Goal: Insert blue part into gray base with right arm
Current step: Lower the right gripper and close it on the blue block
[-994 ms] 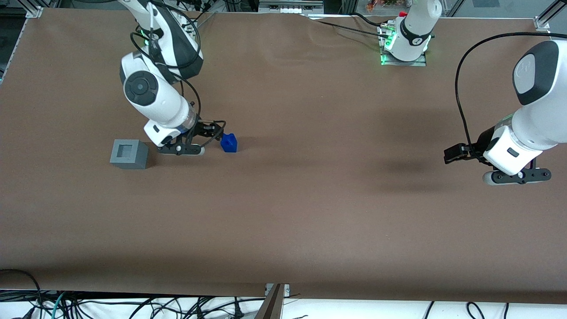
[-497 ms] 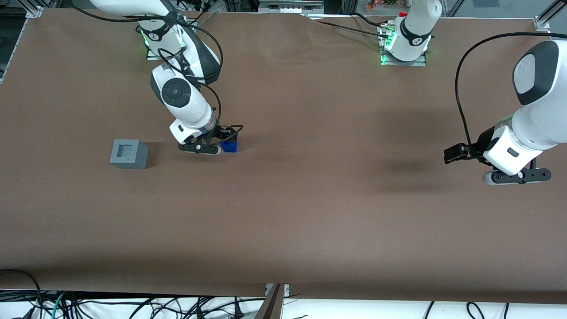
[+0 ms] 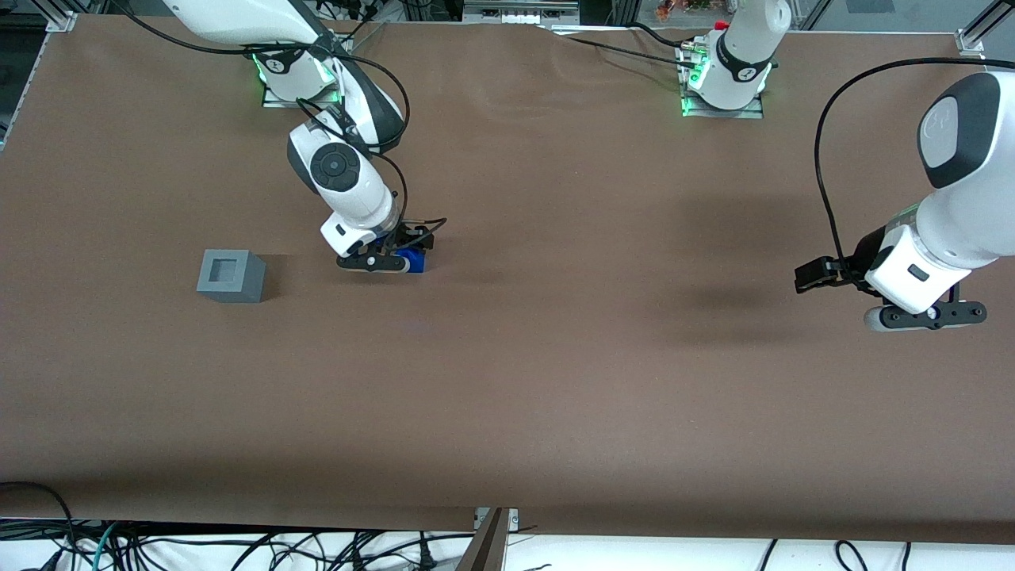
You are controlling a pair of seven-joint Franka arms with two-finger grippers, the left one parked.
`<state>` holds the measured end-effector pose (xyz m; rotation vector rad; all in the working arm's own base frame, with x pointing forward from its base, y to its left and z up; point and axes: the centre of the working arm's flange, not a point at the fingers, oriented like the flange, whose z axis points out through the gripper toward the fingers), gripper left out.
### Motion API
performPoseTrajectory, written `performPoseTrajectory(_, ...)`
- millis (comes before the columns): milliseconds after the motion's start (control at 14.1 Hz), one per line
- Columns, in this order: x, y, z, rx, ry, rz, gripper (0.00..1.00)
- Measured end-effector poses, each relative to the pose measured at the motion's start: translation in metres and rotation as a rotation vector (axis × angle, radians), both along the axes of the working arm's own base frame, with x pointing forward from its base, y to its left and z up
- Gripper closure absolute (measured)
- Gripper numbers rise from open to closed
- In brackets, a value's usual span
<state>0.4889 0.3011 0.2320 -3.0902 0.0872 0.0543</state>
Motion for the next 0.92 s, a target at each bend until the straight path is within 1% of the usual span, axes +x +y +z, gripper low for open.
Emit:
performPoseTrajectory(142,-0.002,0.002,-0.008,0.000,-0.001,-0.006,0.00)
performPoseTrajectory(284,-0.005,0.006,-0.016,-0.019,-0.007,-0.003,0.01)
performPoseTrajectory(426,-0.007,0.008,-0.021,-0.030,-0.012,-0.001,0.04)
performPoseTrajectory(568,-0.007,0.008,-0.021,-0.032,-0.013,0.000,0.25)
performPoseTrajectory(639,-0.007,0.008,-0.021,-0.031,-0.013,0.000,0.38)
performPoseTrajectory(710,-0.007,0.008,-0.021,-0.031,-0.014,0.000,0.48)
performPoseTrajectory(781,-0.007,0.008,-0.021,-0.031,-0.014,0.000,0.49)
performPoseTrajectory(923,-0.007,0.008,-0.021,-0.030,-0.016,0.001,0.49)
